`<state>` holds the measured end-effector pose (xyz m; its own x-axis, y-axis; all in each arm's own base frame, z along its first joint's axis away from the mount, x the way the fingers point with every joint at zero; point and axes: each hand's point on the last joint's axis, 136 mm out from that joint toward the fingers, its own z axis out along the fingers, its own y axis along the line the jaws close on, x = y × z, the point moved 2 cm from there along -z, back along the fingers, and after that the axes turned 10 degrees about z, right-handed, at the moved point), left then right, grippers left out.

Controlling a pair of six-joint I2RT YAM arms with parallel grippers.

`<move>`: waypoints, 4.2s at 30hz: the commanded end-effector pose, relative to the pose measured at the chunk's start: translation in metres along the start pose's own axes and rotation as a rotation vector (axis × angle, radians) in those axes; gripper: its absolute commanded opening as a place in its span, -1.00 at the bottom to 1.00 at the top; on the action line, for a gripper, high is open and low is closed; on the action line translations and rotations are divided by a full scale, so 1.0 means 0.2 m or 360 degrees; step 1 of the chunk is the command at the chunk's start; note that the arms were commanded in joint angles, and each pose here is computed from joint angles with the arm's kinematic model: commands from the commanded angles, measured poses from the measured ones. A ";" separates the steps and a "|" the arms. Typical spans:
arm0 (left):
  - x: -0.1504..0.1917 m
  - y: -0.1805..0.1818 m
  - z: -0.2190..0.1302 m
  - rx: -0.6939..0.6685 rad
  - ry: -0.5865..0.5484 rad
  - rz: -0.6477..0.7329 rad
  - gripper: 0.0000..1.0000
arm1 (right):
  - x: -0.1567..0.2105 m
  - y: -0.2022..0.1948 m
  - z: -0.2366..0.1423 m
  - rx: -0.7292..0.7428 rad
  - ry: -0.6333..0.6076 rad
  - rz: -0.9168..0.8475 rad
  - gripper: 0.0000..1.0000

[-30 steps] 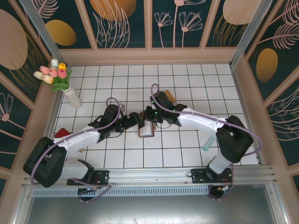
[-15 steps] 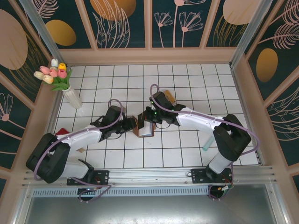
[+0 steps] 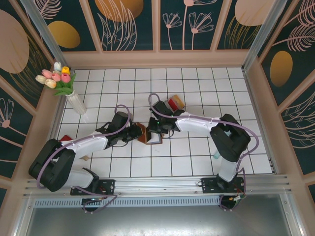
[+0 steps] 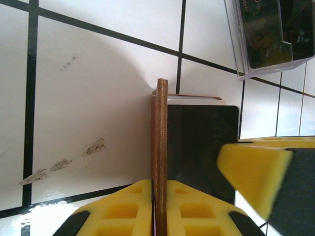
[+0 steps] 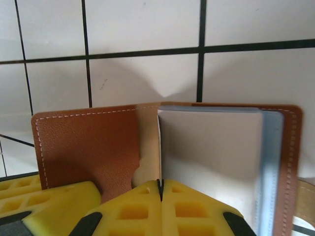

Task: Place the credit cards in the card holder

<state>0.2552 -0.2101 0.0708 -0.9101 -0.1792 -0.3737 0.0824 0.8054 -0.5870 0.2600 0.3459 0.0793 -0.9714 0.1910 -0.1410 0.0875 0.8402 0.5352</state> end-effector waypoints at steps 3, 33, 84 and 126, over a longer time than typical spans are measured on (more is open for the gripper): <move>0.01 -0.02 0.02 0.0047 0.0011 0.0007 -0.75 | 0.03 0.06 0.02 -0.0057 0.0069 -0.0036 -0.90; 0.01 0.01 0.02 0.0023 -0.0032 -0.0007 -0.81 | -0.08 -0.07 -0.34 0.0204 -0.0291 -0.0168 -1.00; 0.04 -0.06 0.14 0.0230 0.0002 -0.0099 -0.61 | 0.00 -0.17 -0.13 -0.0100 -0.0143 0.0025 -1.00; 0.01 0.06 0.04 0.0025 -0.0177 -0.0135 0.05 | 0.04 -0.23 0.01 -0.0060 -0.0036 0.0067 -1.00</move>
<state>0.2580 -0.2113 0.0549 -0.8755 -0.3038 -0.3758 0.0180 0.7566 -0.6536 0.2517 0.3131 0.0690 -0.9551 0.2388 -0.1754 0.0885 0.7949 0.6002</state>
